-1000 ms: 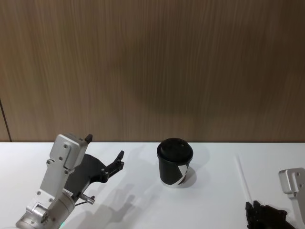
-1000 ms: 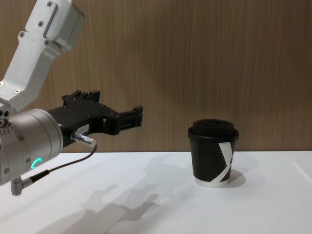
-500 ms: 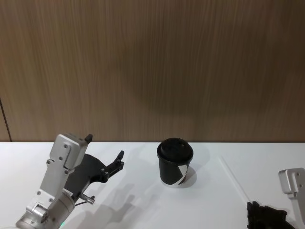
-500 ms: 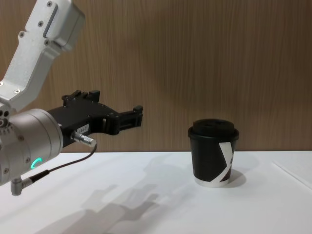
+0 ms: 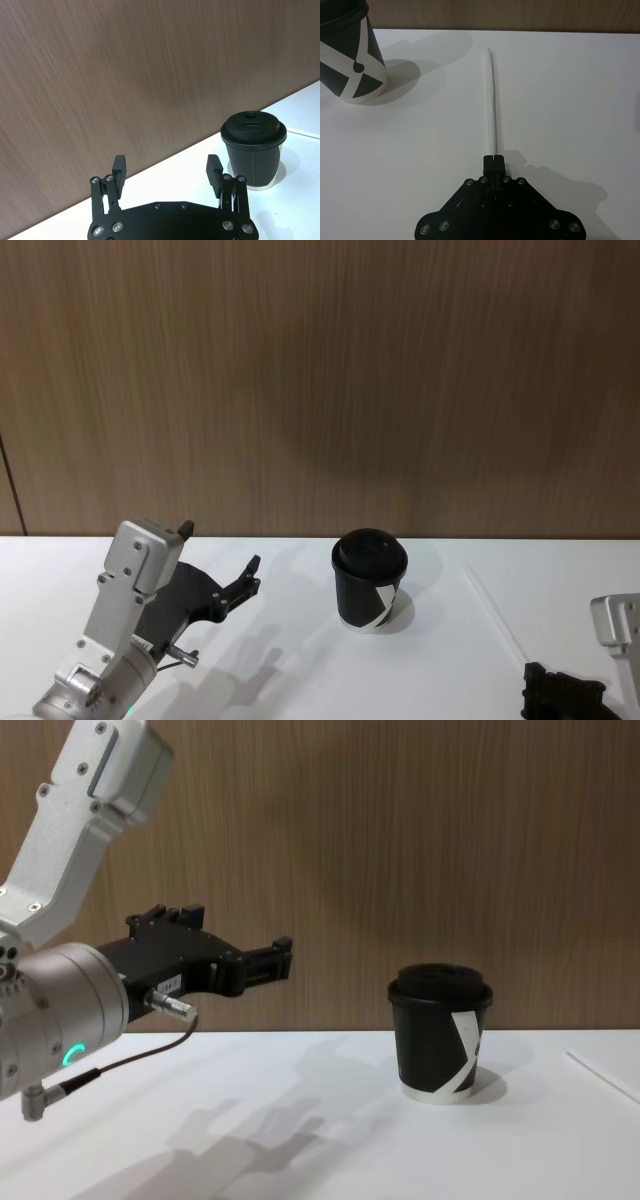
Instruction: Pick up the straw with one hand, pass it to the other hand, and insert it into the cup.
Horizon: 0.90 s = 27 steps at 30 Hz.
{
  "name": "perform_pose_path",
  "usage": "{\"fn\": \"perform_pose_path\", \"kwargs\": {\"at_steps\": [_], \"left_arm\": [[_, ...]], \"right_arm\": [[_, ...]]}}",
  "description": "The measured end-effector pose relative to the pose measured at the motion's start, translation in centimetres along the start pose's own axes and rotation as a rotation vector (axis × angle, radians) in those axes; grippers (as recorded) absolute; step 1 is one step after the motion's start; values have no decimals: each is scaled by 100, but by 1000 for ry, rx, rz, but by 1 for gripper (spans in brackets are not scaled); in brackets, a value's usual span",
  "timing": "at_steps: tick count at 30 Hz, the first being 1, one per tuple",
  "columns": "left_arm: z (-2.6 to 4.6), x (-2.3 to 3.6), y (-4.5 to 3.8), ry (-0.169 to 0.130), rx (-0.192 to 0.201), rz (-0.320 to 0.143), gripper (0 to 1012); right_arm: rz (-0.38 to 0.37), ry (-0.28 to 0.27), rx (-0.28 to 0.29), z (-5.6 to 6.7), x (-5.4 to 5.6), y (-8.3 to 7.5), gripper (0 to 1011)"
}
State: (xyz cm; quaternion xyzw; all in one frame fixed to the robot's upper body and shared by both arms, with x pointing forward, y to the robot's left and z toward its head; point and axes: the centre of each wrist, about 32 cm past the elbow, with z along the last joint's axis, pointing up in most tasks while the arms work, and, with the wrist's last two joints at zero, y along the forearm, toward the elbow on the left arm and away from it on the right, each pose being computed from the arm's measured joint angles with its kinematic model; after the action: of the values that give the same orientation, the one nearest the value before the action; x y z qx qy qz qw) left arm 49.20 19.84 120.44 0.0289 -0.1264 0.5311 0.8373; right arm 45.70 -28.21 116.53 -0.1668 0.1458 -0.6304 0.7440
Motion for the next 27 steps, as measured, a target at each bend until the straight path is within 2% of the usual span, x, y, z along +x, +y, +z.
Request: {"fn": "perform_pose_path", "kwargs": {"at_steps": [9,17,27], "left_arm": [[0,0,0,0,0,0,1003],[0,0,0,0,0,0,1004],[0,0,0,0,0,0,1003]], "right_arm": [[-38,-16,60,-7,74,-15,1],[-37,-72,177,114,188,-104,1],[28,-153,317,270,360,-255,1]]}}
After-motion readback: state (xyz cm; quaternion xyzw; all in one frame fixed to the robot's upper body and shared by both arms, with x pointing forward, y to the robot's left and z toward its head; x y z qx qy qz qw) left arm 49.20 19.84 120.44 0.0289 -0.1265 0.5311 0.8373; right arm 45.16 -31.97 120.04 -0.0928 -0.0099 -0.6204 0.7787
